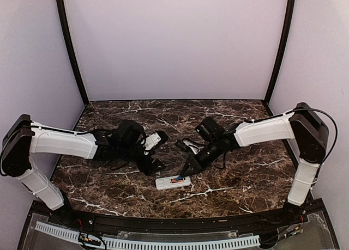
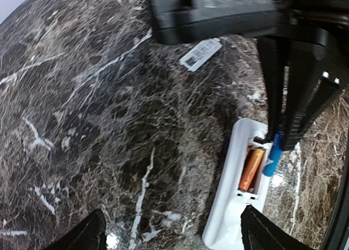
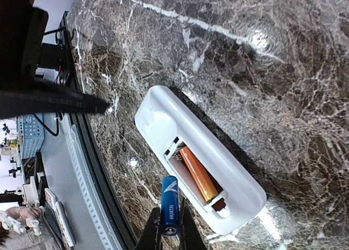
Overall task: Load the batteries into the remote control
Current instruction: Load the battery into the battery compartment.
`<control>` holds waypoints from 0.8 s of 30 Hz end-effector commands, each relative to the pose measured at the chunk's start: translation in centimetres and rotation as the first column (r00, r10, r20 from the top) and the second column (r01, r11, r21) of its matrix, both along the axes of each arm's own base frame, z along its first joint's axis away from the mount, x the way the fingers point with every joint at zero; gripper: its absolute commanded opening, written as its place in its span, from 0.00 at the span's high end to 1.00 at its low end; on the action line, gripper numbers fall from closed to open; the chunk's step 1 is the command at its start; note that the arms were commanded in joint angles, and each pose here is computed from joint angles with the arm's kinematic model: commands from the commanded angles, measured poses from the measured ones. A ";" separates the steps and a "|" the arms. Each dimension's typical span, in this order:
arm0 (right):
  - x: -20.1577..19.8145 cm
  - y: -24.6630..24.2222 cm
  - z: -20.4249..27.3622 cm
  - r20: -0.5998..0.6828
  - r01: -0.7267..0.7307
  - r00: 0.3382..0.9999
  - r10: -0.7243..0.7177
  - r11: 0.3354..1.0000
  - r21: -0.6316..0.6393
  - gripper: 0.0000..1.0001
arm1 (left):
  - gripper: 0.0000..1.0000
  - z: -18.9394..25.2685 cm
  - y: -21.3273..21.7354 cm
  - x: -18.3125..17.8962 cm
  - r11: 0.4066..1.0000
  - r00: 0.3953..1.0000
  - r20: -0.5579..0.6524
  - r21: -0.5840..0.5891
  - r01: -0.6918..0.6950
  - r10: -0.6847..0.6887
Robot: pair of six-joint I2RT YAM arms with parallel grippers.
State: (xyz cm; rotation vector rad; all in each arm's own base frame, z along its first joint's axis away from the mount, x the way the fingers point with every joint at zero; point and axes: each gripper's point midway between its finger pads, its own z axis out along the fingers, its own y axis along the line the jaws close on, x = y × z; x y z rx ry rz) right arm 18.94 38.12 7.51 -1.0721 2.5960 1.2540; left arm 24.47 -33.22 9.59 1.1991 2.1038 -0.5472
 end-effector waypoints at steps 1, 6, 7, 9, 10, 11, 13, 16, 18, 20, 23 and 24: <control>-0.7 0.2 -0.9 0.008 -0.047 0.999 0.047 0.998 -0.033 1.00 | 0.16 -0.4 1.2 0.9 0.992 0.993 -0.006 -0.030 -0.121 0.121; -0.3 0.5 -1.6 0.013 -0.047 0.999 0.048 0.998 -0.049 1.00 | 0.16 -1.1 1.6 1.3 0.990 0.990 -0.007 -0.010 -0.138 0.138; -0.2 0.4 -1.8 0.016 -0.045 0.999 0.046 0.997 -0.058 1.00 | 0.16 -1.4 1.6 1.3 0.990 0.990 -0.011 -0.001 -0.138 0.138; -0.1 0.4 -2.0 0.020 -0.045 0.999 0.047 0.996 -0.072 1.00 | 0.16 -1.5 1.7 1.3 0.991 0.991 -0.009 0.007 -0.136 0.136; -0.1 0.4 -2.0 0.022 -0.048 0.999 0.049 0.996 -0.073 1.00 | 0.16 -1.5 1.7 1.3 0.991 0.991 -0.006 0.007 -0.133 0.133; -0.1 0.4 -2.0 0.020 -0.052 0.998 0.054 0.996 -0.072 1.00 | 0.16 -1.5 1.7 1.3 0.991 0.991 -0.005 0.008 -0.131 0.131; -0.3 0.6 -1.5 0.014 -0.064 0.998 0.065 0.997 -0.052 1.00 | 0.16 -1.5 1.7 1.2 0.992 0.992 -0.003 0.010 -0.123 0.123; -0.3 1.3 -0.1 0.014 -0.078 0.997 0.078 0.997 -0.005 1.00 | 0.17 -1.7 1.7 1.1 0.993 0.994 0.000 0.016 -0.113 0.113; -0.2 1.6 0.6 0.026 -0.081 0.996 0.080 0.997 0.012 1.00 | 0.17 -1.6 1.7 1.1 0.994 0.994 0.001 0.015 -0.110 0.109; 0.0 1.8 0.9 0.033 -0.080 0.996 0.080 0.997 0.019 1.00 | 0.17 -1.5 1.7 1.1 0.994 0.994 0.005 0.010 -0.109 0.109; 0.1 1.8 0.2 0.027 -0.070 0.997 0.070 0.997 0.010 1.00 | 0.17 -1.6 1.7 1.1 0.994 0.994 0.007 0.011 -0.110 0.110; 0.2 1.8 -0.1 0.025 -0.069 0.997 0.069 0.998 0.005 1.00 | 0.17 -1.7 1.8 1.1 0.994 0.994 0.005 0.015 -0.111 0.110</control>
